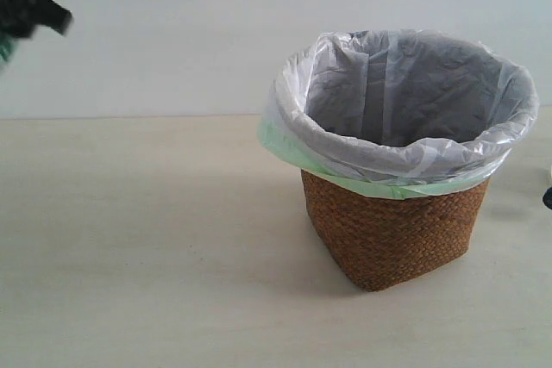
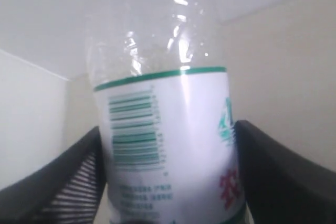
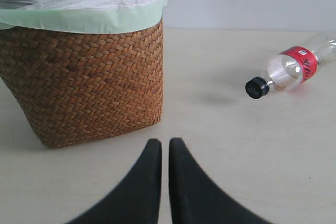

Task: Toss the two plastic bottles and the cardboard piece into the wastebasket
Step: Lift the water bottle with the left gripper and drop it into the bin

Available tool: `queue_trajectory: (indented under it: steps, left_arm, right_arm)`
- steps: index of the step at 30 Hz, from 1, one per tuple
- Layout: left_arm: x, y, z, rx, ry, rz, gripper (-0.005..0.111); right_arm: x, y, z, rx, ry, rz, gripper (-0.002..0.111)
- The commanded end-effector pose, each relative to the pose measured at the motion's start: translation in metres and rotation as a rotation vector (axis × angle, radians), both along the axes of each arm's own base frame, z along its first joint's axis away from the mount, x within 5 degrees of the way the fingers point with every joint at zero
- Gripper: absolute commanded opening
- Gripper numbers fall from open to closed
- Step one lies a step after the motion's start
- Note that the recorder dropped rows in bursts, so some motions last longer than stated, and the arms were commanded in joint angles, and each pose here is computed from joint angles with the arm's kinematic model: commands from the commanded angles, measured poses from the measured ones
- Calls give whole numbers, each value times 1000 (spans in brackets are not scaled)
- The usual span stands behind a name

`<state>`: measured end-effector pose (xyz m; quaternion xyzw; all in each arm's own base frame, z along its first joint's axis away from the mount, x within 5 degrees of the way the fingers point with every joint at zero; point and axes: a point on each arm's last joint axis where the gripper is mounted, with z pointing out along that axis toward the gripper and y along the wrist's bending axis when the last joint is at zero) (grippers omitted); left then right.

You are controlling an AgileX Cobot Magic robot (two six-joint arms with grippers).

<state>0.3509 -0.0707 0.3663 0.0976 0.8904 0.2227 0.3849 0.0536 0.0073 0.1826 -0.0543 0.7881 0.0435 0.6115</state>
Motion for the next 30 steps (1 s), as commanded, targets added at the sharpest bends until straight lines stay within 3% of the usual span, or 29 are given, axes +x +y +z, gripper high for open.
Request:
queue_trajectory:
  steps: [1, 4, 8, 9, 10, 11, 12, 13, 15, 16, 17, 18, 19, 24, 28, 30]
  left_arm:
    - [-16, 18, 48, 109, -81, 134, 4]
    - [-18, 20, 48, 109, -62, 160, 4]
    - [-10, 6, 19, 2, 59, 87, 4]
    - [-4, -9, 1, -115, 128, 6, 4]
    - [-2, -17, -6, -166, 154, -47, 4]
    - [1, -42, -11, -340, 177, -215, 4]
    - [0, -57, -8, -441, 158, -329, 4]
    - [-5, -88, 10, -654, 82, -537, 4]
    - [-17, -134, 52, -1007, -25, -844, 22]
    - [-20, -143, 62, -1034, -57, -939, 38]
    - [-23, -157, 76, -1085, -93, -994, 69]
    - [-22, -163, 79, -1060, -110, -1000, 93]
    - [-20, -167, 79, -1028, -107, -987, 109]
    - [4, -156, 48, -786, -20, -704, 88]
    - [2, -153, 51, -754, -30, -707, 72]
    - [-3, -150, 57, -736, -36, -726, 56]
  right_arm:
    - [0, 0, 2, -9, -18, 2, 2]
    - [0, 0, 2, -9, -18, 2, 2]
    - [0, 0, 2, -9, -18, 2, 2]
    - [0, 0, 2, -9, -18, 2, 2]
    - [0, 0, 2, -9, -18, 2, 2]
    - [0, 0, 2, -9, -18, 2, 2]
    - [0, 0, 2, -9, -18, 2, 2]
    - [0, 0, 2, -9, -18, 2, 2]
    - [0, 0, 2, -9, -18, 2, 2]
    - [0, 0, 2, -9, -18, 2, 2]
    - [0, 0, 2, -9, -18, 2, 2]
    - [0, 0, 2, -9, -18, 2, 2]
    - [0, 0, 2, -9, -18, 2, 2]
    - [0, 0, 2, -9, -18, 2, 2]
    - [0, 0, 2, -9, -18, 2, 2]
    - [0, 0, 2, -9, -18, 2, 2]
